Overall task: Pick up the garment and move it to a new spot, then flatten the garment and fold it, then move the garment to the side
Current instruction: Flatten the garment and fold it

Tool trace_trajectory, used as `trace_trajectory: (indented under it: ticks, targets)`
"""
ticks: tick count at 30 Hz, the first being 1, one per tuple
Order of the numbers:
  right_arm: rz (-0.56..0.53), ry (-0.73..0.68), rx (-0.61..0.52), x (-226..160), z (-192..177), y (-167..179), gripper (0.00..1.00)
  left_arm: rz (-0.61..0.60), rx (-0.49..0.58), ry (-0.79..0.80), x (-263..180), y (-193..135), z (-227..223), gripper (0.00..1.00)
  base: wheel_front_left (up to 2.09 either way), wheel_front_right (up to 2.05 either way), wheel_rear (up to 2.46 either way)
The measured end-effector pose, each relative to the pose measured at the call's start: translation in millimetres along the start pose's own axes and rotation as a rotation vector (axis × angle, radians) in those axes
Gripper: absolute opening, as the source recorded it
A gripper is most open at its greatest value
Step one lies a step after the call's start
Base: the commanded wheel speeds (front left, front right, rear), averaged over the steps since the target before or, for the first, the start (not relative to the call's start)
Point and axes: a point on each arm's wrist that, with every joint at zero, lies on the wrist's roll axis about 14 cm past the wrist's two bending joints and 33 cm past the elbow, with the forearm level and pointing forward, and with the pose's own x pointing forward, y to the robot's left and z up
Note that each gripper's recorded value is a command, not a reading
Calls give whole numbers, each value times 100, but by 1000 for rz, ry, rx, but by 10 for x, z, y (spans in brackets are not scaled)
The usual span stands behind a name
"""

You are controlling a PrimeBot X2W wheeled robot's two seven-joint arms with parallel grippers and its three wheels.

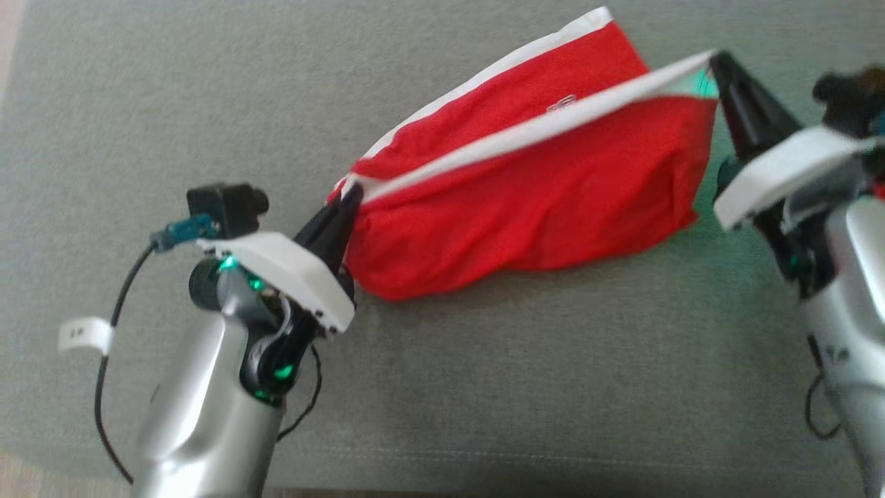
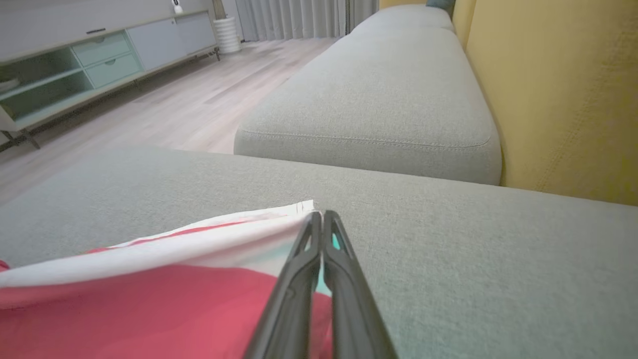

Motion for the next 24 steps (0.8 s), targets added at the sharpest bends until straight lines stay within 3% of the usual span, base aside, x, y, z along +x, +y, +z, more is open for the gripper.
trace_trajectory:
  ticks: [6, 15, 16, 17, 18, 19, 20, 21, 24]
  targets:
    - [52, 65, -28, 521, -109, 60, 0, 16, -41, -48, 120, 128, 117, 0, 0, 0, 0]
    - [93, 94, -42, 898, -242, 173, 0, 23, -82, -64, 263, 191, 77, 0, 0, 0, 0]
    - [92, 99, -43, 922, -259, 167, 0, 20, -82, -62, 282, 184, 66, 2, 0, 0, 0]
    - [93, 99, -40, 943, -270, 173, 0, 20, -86, -61, 296, 187, 60, 13, 0, 0, 0]
    - [96, 96, -41, 957, -280, 181, 2, 19, -87, -57, 311, 185, 46, 33, 0, 0, 0]
    - [97, 90, -40, 971, -280, 185, 35, 25, -88, -55, 323, 194, 34, 84, 0, 0, 0]
    - [98, 79, -40, 979, -275, 189, 83, 25, -91, -56, 332, 194, 27, 100, 0, 0, 0]
    - [100, 67, -40, 979, -272, 197, 100, 27, -90, -57, 340, 195, 18, 100, 0, 0, 0]
    - [110, 1, -49, 941, -209, 236, 100, 57, -70, -87, 329, 217, 22, 100, 0, 0, 0]
